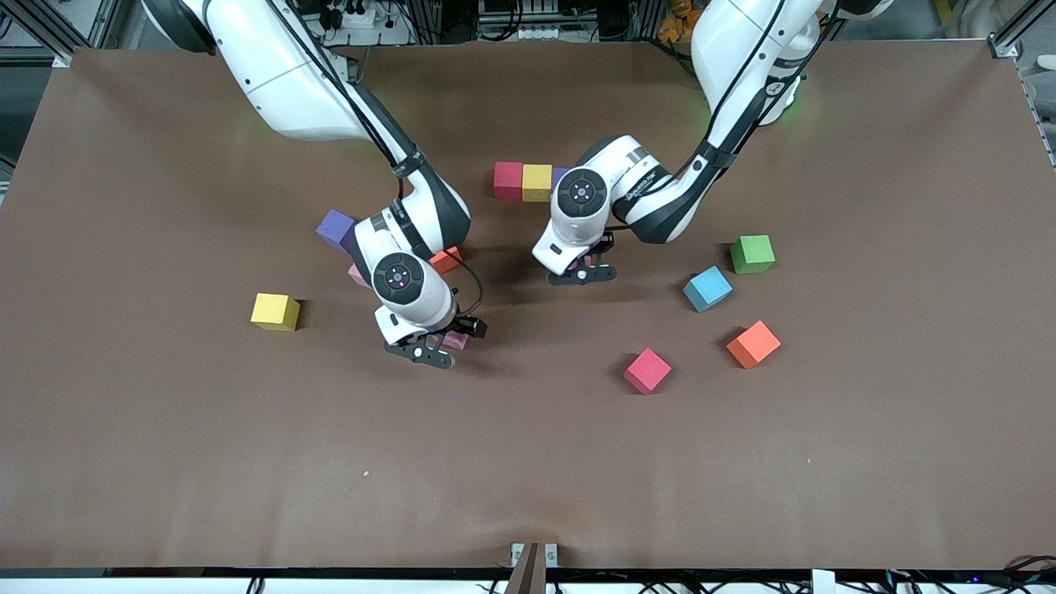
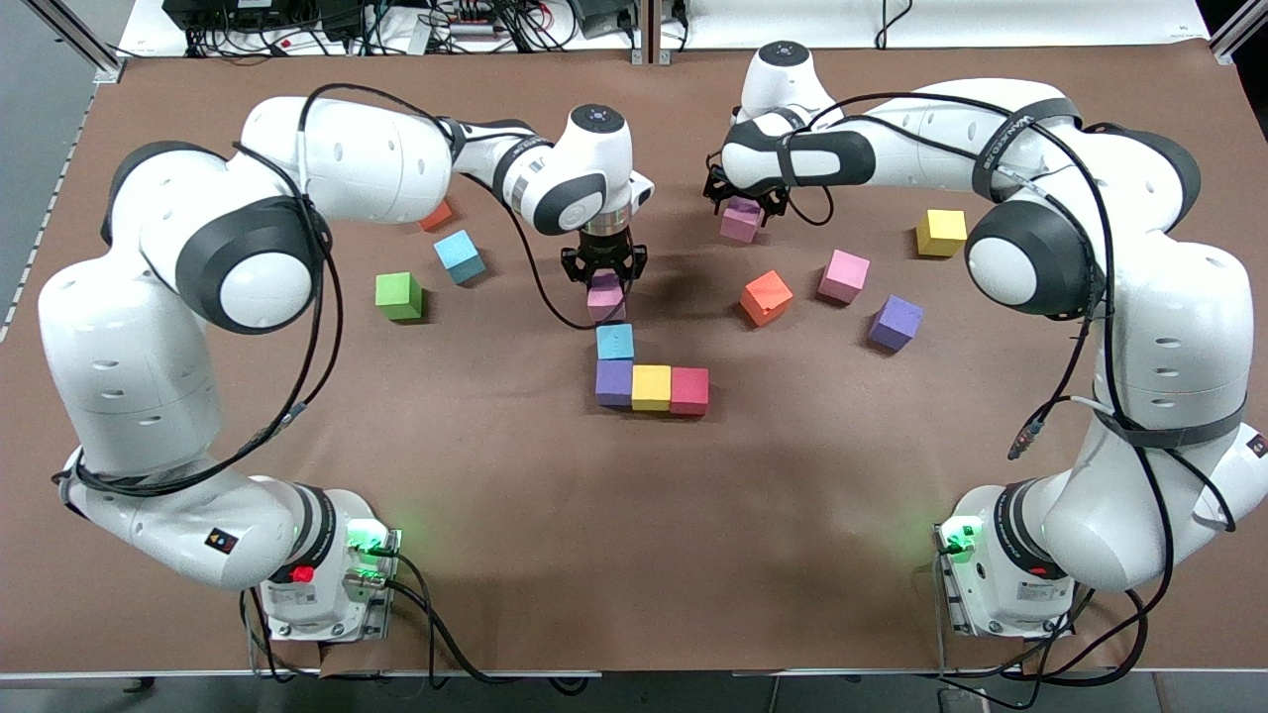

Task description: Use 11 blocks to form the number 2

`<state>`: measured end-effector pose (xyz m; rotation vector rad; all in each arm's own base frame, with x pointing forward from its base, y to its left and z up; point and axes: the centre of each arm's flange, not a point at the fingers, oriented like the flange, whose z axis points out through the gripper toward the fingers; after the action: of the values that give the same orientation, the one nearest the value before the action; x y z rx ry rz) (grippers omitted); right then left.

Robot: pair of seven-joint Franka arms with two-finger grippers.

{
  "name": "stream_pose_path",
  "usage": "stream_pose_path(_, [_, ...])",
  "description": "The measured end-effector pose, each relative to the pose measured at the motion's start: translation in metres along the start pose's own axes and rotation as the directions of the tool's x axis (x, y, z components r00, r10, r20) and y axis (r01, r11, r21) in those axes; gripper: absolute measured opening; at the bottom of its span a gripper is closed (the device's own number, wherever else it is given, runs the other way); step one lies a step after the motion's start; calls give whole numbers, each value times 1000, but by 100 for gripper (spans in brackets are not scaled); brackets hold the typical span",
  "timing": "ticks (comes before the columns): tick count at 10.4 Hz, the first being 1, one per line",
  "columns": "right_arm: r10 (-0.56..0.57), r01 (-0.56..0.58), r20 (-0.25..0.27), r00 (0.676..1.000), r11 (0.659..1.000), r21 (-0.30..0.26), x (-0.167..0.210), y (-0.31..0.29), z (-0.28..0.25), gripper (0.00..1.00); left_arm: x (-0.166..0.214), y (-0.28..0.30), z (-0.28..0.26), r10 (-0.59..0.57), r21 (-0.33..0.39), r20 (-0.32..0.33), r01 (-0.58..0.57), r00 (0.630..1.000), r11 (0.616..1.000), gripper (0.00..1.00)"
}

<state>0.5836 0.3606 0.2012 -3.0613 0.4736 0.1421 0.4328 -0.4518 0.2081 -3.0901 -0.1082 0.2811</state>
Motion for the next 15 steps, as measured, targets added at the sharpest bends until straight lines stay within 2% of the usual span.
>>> stream_pose_path(1, [0, 0, -1, 1000, 1000, 1, 0, 0, 0, 88, -2, 2, 4, -3, 4, 5, 3, 1000, 1000, 55])
stream_pose_path(3, [-2, 2, -2, 1000, 1000, 2, 0, 0, -1, 60, -8, 7, 6, 4, 7, 6, -4, 1000, 1000, 55])
stream_pose_path(6, [-35, 35, -4, 999, 999, 3, 2, 0, -2, 59, -15, 12, 7, 6, 11, 6, -6, 1000, 1000, 55])
stream_pose_path(9, [-138, 138, -7, 990, 990, 5, 4, -1, -13, 58, -20, 16, 9, 16, 16, 8, -16, 1000, 1000, 55])
stream_pose_path(12, [-260, 260, 17, 966, 966, -9, 0, 0, -36, 58, -24, 18, 10, 23, 20, 9, -24, 1000, 1000, 55])
stream_pose_path(14, [-353, 353, 28, 935, 935, -12, -2, 1, -48, 58, -24, 18, 10, 23, 20, 9, -23, 1000, 1000, 56])
stream_pose_path(15, [-396, 397, 31, 918, 918, -12, -3, 2, -54, 58, -23, 16, 12, 21, 23, 12, -21, 1000, 1000, 66])
